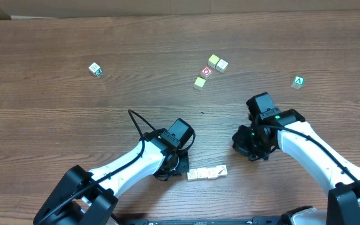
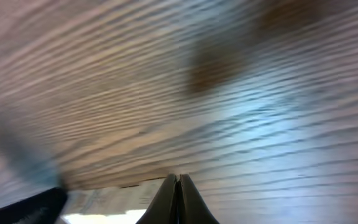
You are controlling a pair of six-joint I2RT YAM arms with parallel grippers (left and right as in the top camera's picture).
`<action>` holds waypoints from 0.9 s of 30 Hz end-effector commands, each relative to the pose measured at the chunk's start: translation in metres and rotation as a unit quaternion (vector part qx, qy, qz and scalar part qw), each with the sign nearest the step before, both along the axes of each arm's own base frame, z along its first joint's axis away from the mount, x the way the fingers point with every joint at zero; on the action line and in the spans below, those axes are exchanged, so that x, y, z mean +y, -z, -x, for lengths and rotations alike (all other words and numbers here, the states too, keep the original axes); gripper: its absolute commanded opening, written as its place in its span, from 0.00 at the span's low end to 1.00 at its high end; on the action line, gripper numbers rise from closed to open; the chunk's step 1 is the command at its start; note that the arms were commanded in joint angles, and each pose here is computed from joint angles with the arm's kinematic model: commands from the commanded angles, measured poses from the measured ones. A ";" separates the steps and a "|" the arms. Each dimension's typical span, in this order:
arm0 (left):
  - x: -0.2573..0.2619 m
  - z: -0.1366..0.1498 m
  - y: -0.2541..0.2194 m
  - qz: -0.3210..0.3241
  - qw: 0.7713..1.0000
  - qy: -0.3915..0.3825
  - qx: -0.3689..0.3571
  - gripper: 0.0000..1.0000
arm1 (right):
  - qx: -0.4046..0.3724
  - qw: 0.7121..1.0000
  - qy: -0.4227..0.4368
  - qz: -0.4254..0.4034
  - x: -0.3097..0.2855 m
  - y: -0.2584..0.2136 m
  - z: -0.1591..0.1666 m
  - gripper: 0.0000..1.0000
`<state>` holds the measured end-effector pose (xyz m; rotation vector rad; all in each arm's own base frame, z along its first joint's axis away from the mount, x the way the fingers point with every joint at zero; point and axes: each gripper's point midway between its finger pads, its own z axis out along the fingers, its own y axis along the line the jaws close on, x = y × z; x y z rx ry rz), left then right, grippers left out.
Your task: Flip 4 blocks
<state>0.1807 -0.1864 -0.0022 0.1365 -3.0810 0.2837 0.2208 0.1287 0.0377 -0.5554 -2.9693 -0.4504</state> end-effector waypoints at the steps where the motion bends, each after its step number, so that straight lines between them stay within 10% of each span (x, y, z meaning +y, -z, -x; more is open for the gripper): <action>1: 0.004 0.000 0.003 -0.009 1.000 -0.013 0.004 0.04 | -0.013 0.999 -0.037 0.024 -0.009 0.007 0.003 0.04; 27: 0.001 0.003 0.002 0.001 1.000 -0.012 0.014 0.04 | -0.010 0.996 -0.083 -0.022 0.013 -0.015 0.065 0.04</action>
